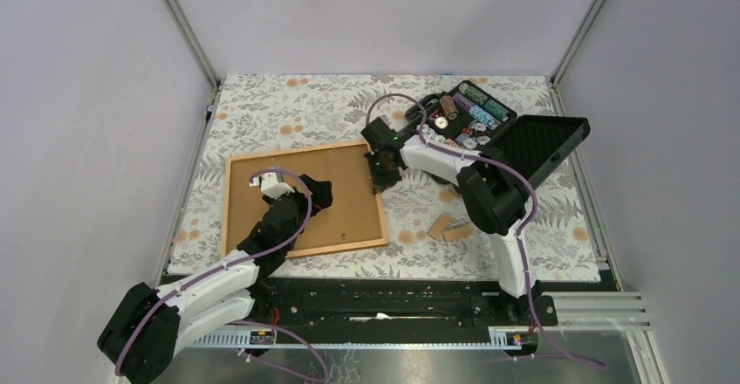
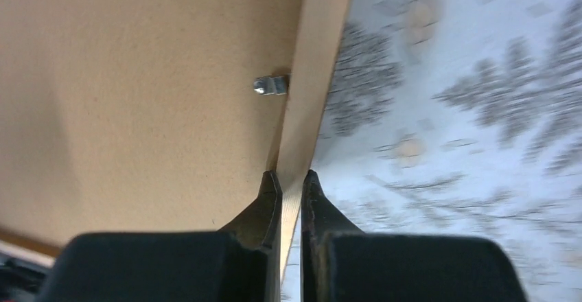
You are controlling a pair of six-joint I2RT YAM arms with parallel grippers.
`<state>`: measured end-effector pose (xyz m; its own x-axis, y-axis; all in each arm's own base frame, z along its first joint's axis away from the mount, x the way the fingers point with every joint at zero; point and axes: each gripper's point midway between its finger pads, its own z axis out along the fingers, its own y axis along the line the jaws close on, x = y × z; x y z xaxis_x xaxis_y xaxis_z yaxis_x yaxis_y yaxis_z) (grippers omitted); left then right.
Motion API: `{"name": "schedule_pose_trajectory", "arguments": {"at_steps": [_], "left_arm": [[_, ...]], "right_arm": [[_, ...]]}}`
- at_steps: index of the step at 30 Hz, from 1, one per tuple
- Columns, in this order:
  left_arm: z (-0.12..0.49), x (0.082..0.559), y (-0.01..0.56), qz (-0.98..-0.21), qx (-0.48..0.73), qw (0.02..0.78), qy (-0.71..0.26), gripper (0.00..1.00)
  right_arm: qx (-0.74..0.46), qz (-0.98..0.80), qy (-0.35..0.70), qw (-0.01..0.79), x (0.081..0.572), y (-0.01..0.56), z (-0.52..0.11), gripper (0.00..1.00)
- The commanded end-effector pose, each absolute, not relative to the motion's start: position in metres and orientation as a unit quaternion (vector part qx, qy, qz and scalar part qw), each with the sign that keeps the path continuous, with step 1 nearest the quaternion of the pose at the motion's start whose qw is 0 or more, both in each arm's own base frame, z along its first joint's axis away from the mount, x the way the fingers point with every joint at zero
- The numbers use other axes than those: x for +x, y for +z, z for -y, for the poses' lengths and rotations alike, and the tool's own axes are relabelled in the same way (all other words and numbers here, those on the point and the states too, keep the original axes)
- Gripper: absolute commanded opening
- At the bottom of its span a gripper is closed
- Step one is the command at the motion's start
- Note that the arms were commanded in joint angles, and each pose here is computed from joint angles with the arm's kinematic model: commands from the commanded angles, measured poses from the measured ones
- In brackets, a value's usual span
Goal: Put the photo into the frame
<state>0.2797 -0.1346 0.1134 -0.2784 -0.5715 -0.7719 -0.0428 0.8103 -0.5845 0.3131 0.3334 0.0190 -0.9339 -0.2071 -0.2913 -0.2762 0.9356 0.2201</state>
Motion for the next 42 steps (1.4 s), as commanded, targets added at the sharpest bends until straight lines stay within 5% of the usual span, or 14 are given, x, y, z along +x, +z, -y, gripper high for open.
{"name": "schedule_pose_trajectory", "arguments": {"at_steps": [1,6,8,15,18,28,42], "left_arm": [[0.139,0.286,0.130,-0.749,-0.205,0.577,-0.252,0.99],[0.140,0.286,0.129,-0.751,-0.204,0.576,-0.250,0.99],[0.139,0.286,0.129,-0.751,-0.204,0.577,-0.250,0.99],[0.140,0.287,0.129,-0.752,-0.204,0.576,-0.248,0.99],[0.140,0.287,0.128,-0.754,-0.203,0.575,-0.246,0.99],[0.141,0.287,0.128,-0.753,-0.203,0.574,-0.248,0.99],[0.141,0.286,0.129,-0.753,-0.201,0.574,-0.251,0.99]], "right_arm": [[-0.275,-0.949,0.053,0.145,0.337,0.013,-0.288,0.00],[-0.314,-0.925,0.035,0.213,0.406,0.029,-0.304,0.01],[-0.315,-0.925,0.013,0.213,0.424,0.032,-0.308,0.08],[-0.204,-0.947,-0.059,0.240,0.444,0.069,-0.290,0.80],[-0.176,-0.960,0.008,0.217,0.410,0.093,-0.296,0.94],[-0.061,-0.970,0.194,0.136,0.279,0.088,-0.319,1.00],[0.065,-0.975,0.127,0.173,0.283,0.028,-0.333,0.94]]}}
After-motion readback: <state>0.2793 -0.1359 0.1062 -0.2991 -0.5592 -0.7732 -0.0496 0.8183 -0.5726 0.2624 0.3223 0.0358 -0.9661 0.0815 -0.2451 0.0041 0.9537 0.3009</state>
